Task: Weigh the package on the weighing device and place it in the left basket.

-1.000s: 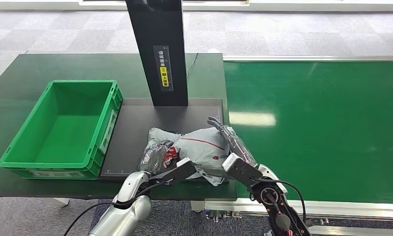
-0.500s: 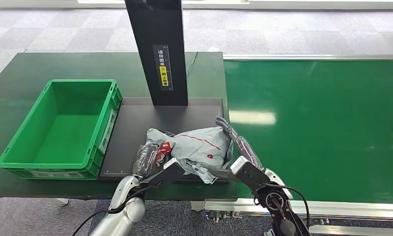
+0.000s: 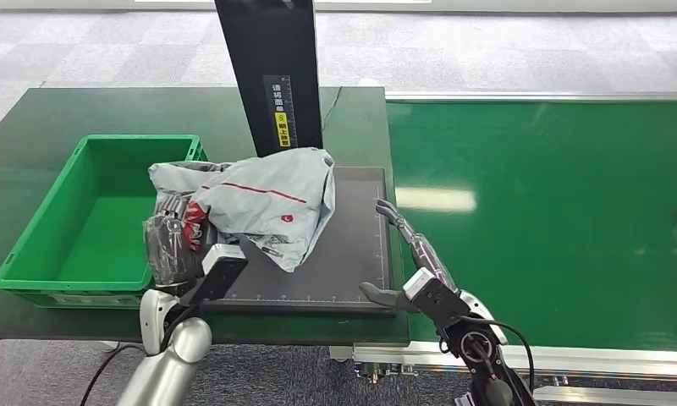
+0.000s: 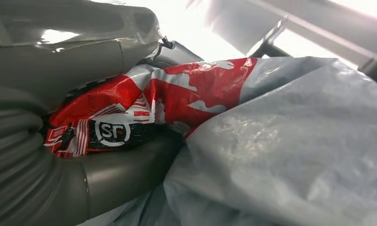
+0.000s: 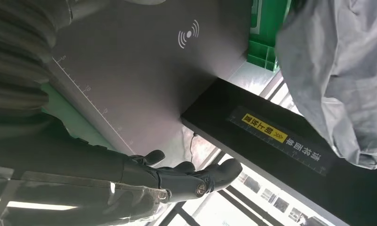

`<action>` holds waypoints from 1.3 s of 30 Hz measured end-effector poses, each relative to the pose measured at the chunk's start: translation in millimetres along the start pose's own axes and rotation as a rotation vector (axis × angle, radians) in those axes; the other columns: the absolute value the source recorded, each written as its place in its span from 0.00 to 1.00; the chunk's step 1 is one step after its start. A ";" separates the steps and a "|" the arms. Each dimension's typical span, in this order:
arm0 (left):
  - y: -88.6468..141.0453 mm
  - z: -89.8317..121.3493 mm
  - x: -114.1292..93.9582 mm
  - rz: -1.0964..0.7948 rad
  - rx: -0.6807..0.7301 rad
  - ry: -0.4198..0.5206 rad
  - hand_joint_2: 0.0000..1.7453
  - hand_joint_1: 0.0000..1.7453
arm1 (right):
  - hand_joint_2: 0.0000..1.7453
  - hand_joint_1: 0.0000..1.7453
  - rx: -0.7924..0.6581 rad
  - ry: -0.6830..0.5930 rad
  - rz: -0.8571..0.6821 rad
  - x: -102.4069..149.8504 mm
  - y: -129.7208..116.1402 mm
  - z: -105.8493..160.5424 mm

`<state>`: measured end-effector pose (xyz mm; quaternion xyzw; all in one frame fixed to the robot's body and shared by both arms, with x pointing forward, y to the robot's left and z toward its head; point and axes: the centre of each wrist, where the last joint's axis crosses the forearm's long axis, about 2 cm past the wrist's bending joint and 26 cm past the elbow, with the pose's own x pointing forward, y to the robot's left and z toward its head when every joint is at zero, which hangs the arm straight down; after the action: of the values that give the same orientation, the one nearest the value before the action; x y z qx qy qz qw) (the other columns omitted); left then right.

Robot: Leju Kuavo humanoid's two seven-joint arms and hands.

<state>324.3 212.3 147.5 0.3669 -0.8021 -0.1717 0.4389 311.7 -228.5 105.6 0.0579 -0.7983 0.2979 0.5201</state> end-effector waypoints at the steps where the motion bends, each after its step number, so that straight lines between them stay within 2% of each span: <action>1: 4.2 -5.5 -2.1 -0.027 0.015 -0.003 1.00 1.00 | 1.00 0.00 0.002 -0.003 -0.001 0.2 -0.2 -1.3; 4: 16.0 -24.5 -10.4 -0.132 0.042 0.023 1.00 1.00 | 1.00 0.00 0.009 -0.011 -0.003 0.8 -0.3 -5.1; 8: 27.2 -56.0 -29.1 -0.259 0.032 0.147 1.00 1.00 | 1.00 0.00 0.024 -0.018 0.000 1.4 -0.8 -10.1; 12: 29.0 -63.2 -34.3 -0.287 0.026 0.179 1.00 1.00 | 1.00 0.00 0.027 -0.020 0.002 1.7 -1.1 -11.6; 13: 30.8 -71.0 -48.9 -0.345 -0.006 0.238 1.00 1.00 | 1.00 0.00 0.039 -0.021 0.002 1.3 -0.6 -13.3; 16: 42.7 -93.9 -98.5 -0.530 -0.107 0.470 0.25 1.00 | 1.00 0.00 0.085 -0.023 0.006 0.0 0.8 -20.9; 17: 44.5 -94.6 -104.1 -0.545 -0.115 0.494 0.00 1.00 | 1.00 0.00 0.090 -0.023 0.008 -0.3 1.0 -22.1; 20: 50.9 -94.9 -119.1 -0.567 -0.112 0.553 0.00 1.00 | 1.00 0.00 0.102 -0.021 0.012 -0.7 2.1 -24.5; 24: 62.5 -88.3 -137.9 -0.541 -0.019 0.611 0.00 1.00 | 1.00 0.00 0.118 -0.017 0.015 -1.3 4.9 -25.6; 35: 88.7 -65.1 -168.1 -0.470 0.089 0.662 0.00 0.99 | 1.00 0.00 0.146 0.008 0.020 -4.9 11.4 -25.0; 36: 89.0 -64.1 -169.0 -0.476 0.087 0.660 0.00 0.83 | 1.00 0.00 0.148 0.010 0.022 -5.0 11.5 -25.7; 39: 86.0 -62.1 -169.4 -0.485 0.070 0.665 0.00 0.09 | 1.00 0.00 0.154 0.010 0.026 -4.9 11.8 -28.2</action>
<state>396.8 398.2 135.4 0.5956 -0.5122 -0.1150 0.6081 331.6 -204.7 104.4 0.0861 -0.7712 0.3655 0.5141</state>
